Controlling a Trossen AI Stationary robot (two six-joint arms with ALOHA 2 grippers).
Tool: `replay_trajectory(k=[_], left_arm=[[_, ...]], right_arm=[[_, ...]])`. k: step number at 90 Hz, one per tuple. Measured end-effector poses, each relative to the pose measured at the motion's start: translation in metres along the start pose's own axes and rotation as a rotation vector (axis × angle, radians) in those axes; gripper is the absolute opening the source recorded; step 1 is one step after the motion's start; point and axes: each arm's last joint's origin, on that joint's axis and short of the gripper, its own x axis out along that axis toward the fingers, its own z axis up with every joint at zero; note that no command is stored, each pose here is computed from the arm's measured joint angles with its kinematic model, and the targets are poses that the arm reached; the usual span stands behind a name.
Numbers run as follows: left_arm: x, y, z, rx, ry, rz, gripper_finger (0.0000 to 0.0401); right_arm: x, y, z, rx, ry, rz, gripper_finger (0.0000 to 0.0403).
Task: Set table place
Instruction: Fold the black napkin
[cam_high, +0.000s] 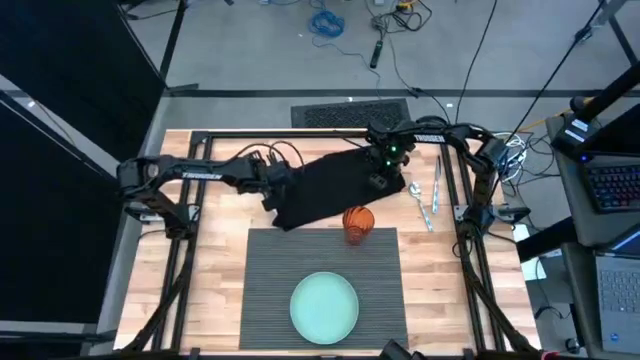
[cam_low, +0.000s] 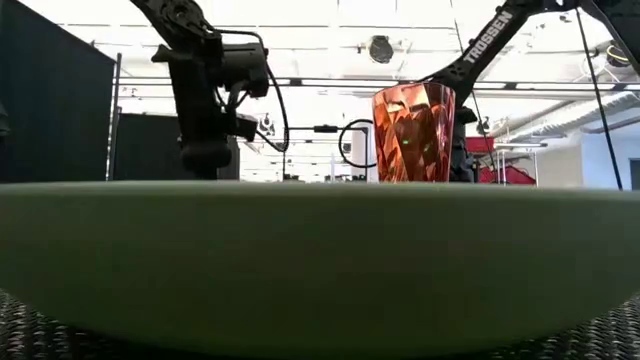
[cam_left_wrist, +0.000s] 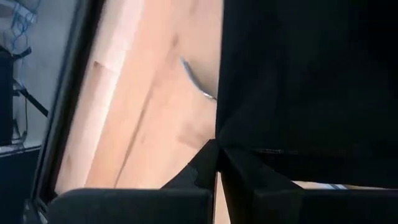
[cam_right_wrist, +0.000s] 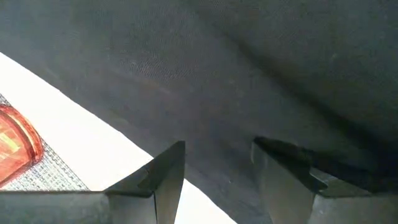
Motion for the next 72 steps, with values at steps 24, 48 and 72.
replay_trajectory(k=[24,48,72], left_arm=[[-0.033,0.041,-0.009,-0.228,-0.103,0.028,0.0000],[-0.032,0.059,-0.028,-0.265,0.044,0.066,0.0000],[-0.030,0.063,-0.027,-0.242,0.045,0.065,0.0000]], right_arm=[[0.000,0.000,0.000,0.002,-0.004,-0.001,0.0176],[0.000,0.000,0.001,0.000,-0.005,-0.001,0.0176],[0.002,0.004,0.001,-0.013,-0.002,-0.011,0.0176]])
